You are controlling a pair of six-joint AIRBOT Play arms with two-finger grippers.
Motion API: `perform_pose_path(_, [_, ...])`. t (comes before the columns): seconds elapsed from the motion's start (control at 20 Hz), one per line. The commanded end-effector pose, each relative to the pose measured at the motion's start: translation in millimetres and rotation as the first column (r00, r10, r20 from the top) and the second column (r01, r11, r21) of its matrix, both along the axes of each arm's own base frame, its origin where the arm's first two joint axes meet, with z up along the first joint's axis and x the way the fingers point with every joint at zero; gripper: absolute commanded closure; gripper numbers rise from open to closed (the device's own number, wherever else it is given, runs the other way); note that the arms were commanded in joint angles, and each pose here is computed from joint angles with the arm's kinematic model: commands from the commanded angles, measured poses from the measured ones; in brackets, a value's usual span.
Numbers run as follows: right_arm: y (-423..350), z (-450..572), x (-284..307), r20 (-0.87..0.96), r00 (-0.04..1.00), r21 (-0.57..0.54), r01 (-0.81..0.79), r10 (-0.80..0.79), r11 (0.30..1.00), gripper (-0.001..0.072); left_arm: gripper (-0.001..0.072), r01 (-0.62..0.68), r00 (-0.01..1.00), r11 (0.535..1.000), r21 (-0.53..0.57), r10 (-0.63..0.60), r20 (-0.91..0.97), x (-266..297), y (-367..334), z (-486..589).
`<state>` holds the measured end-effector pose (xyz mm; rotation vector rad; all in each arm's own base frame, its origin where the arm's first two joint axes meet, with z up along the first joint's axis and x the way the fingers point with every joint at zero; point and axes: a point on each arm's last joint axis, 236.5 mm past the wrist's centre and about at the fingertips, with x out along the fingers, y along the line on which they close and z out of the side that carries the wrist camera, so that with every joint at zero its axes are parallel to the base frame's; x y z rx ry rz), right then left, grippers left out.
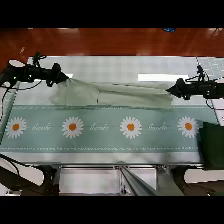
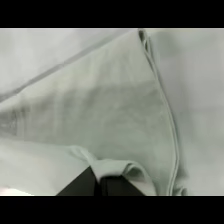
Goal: Fold the shirts.
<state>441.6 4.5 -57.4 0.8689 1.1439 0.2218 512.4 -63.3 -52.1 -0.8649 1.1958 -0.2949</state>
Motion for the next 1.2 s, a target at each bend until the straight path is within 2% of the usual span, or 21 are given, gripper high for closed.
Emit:
perform_pose_path(0.0, [-3, -3, 14, 0.022, 0.998, 0.022, 0.054, -0.054, 0.998, 0.0679, 0.0689, 0.092, 0.993, 0.995, -0.035, -0.094, -0.076, -19, -13, -17])
perform_pose_path(0.05, [-4, -3, 17, 0.026, 0.997, 0.030, 0.068, -0.069, 0.997, 0.0582, 0.0685, 0.100, 0.991, 0.994, -0.035, -0.102, -0.085, -22, -13, -19])
perform_pose_path(0.1, [-4, -3, 17, 0.028, 0.997, 0.031, 0.072, -0.072, 0.997, 0.0345, 0.0524, 0.104, 0.990, 0.994, -0.039, -0.107, -0.088, -23, -14, -18])
perform_pose_path(0.15, [-4, -1, 18, 0.031, 0.997, 0.031, 0.069, -0.070, 0.997, 0.0304, 0.0191, 0.120, 0.988, 0.992, -0.049, -0.124, -0.095, -27, -16, -14])
perform_pose_path(0.3, [-20, 28, 17, 0.062, 0.997, 0.032, 0.043, -0.045, 0.999, 0.0304, 0.0198, 0.164, 0.982, 0.985, -0.059, -0.168, -0.086, -40, 3, 16])
perform_pose_path(0.45, [-71, 88, 4, 0.112, 0.992, 0.001, 0.057, -0.057, 0.998, 0.0305, 0.0198, 0.104, 0.993, 0.992, 0.070, -0.107, 0.045, -41, 49, 74])
perform_pose_path(0.65, [-159, 120, -50, 0.126, 0.977, -0.199, 0.197, -0.175, 0.960, 0.0305, 0.0199, -0.117, 0.924, 0.963, 0.245, 0.015, 0.381, -57, 73, 160])
perform_pose_path(0.75, [-181, 112, -70, 0.124, 0.956, -0.219, 0.288, -0.266, 0.932, 0.0305, 0.0199, -0.180, 0.884, 0.942, 0.283, 0.029, 0.467, -90, 57, 166])
perform_pose_path(0.85, [-186, 88, -82, 0.096, 0.934, -0.195, 0.358, -0.345, 0.913, 0.0305, 0.0199, -0.202, 0.872, 0.935, 0.292, 0.035, 0.489, -126, 35, 145])
perform_pose_path(0.95, [-169, 63, -85, 0.052, 0.927, -0.111, 0.375, -0.372, 0.920, 0.0297, 0.0199, -0.202, 0.880, 0.936, 0.288, 0.045, 0.472, -151, 21, 118])
perform_pose_path(1.15, [-122, 24, -70, -0.039, 0.952, 0.040, 0.305, -0.304, 0.951, 0.0294, 0.0199, -0.141, 0.934, 0.957, 0.253, 0.044, 0.355, -180, -1, 73])
